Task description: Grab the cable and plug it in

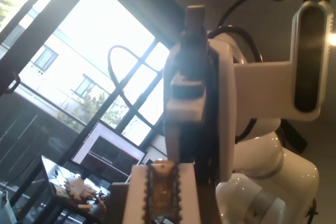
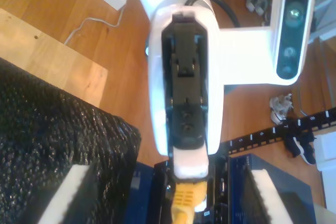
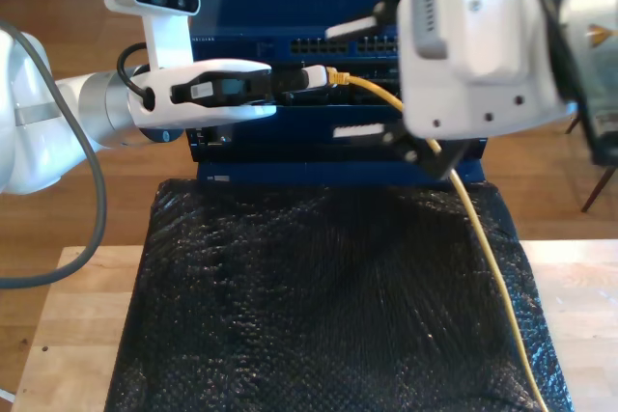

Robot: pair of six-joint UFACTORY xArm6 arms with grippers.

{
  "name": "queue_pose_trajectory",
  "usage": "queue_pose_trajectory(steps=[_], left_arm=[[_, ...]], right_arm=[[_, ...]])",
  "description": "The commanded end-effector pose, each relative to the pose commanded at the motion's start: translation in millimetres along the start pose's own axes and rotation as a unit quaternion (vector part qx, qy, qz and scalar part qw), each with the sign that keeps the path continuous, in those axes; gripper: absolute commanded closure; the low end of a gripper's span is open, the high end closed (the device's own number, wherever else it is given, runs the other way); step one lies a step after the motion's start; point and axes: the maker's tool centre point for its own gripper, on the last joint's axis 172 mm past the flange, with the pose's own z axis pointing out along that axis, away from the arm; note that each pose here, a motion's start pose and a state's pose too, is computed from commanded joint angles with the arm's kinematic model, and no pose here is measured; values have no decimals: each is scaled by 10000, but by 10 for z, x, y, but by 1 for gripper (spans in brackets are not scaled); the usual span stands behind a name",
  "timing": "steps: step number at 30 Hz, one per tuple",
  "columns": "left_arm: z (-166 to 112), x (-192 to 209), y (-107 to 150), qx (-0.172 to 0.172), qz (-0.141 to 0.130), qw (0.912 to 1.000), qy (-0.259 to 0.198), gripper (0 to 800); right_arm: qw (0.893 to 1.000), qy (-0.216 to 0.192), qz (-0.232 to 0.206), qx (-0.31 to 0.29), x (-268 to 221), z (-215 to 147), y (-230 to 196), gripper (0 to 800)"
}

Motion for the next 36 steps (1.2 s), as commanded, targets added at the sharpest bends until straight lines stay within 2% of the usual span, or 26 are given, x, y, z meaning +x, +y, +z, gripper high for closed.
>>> queue_pose_trajectory(steps=[11,14,24,27,36], left_arm=[[-4,-25,34,-161,-69,9998,16,797],[0,-28,51,-191,-69,9998,10,797],[-18,21,45,-237,-122,9995,155,797],[-26,17,45,-242,-141,9995,178,797],[-29,37,59,-282,-131,9992,234,795]], right_arm=[[9999,-54,0,-147,-29,-33,74,209],[9999,-53,15,-147,-29,-33,74,295],[9998,-42,16,-168,-14,-50,82,321],[9999,-47,11,-166,-16,-50,81,350],[9999,-19,1,-144,11,-39,67,354]])
